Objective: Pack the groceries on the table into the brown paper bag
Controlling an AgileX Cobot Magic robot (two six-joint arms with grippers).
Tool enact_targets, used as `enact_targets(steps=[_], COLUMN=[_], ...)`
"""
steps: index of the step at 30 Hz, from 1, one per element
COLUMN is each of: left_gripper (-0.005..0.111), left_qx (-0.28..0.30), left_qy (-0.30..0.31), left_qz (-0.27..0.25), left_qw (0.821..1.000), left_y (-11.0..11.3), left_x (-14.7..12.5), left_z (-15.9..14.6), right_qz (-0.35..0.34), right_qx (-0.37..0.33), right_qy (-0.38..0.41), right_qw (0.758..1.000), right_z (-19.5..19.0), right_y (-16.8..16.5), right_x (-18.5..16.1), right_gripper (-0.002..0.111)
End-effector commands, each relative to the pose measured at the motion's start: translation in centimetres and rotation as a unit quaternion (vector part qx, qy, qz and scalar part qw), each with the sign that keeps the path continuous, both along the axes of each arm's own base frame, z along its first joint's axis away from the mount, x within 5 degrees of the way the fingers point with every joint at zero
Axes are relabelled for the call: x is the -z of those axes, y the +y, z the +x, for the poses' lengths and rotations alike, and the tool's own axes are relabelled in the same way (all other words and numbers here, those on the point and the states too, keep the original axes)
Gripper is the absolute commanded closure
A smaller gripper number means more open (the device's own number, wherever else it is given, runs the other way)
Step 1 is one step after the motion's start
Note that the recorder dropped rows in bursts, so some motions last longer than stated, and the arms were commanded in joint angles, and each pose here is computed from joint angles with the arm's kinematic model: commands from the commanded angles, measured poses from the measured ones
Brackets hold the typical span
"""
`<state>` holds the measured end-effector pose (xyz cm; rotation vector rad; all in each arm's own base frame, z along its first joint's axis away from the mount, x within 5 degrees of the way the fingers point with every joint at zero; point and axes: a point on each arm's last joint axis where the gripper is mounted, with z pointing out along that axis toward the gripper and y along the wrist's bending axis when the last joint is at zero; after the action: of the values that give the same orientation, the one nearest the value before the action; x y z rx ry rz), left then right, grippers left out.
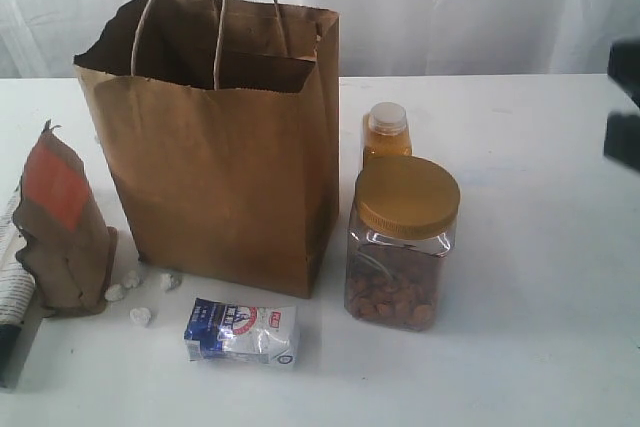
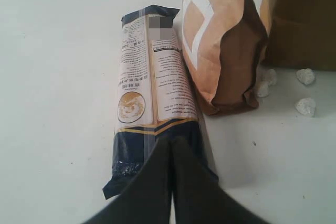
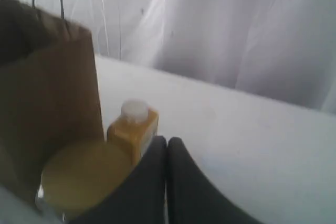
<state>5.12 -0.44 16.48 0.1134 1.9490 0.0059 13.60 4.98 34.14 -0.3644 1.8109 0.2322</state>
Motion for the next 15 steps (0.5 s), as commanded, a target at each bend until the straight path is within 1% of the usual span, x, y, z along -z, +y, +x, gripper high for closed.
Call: enact_targets(steps=[1, 4, 7, 10, 15], left_gripper=[0.107, 0.107, 0.107, 0.107, 0.107], left_qx=[-0.002, -0.002, -0.002, -0.002, -0.002], left_qy=[-0.003, -0.003, -0.003, -0.003, -0.003], left_qz=[-0.006, -0.006, -0.006, -0.006, -0.006], left_qw=[1.0, 1.0, 1.0, 1.0, 1.0], left_y=[0.0, 0.0, 0.0, 0.0, 0.0], left_x=[0.0, 0.0, 0.0, 0.0, 0.0], left_z=[0.0, 0.0, 0.0, 0.0, 0.0], right_qz=[-0.044, -0.069, -0.085, -0.091, -0.091], right_qx=[-0.017, -0.025, -0.031, -0.033, -0.033], right_qy=[0.117, 0.191, 0.238, 0.255, 0.254], right_qw=[0.992, 0.979, 0.967, 0.962, 0.962], right_z=[-1.9, -2.7, -3.4, -3.6, -3.6], right_y=[-0.4, -0.5, -0.7, -0.7, -0.7], right_x=[3.6, 5.0, 5.7, 5.9, 5.9], right_gripper=[0.108, 0.108, 0.108, 0.108, 0.108])
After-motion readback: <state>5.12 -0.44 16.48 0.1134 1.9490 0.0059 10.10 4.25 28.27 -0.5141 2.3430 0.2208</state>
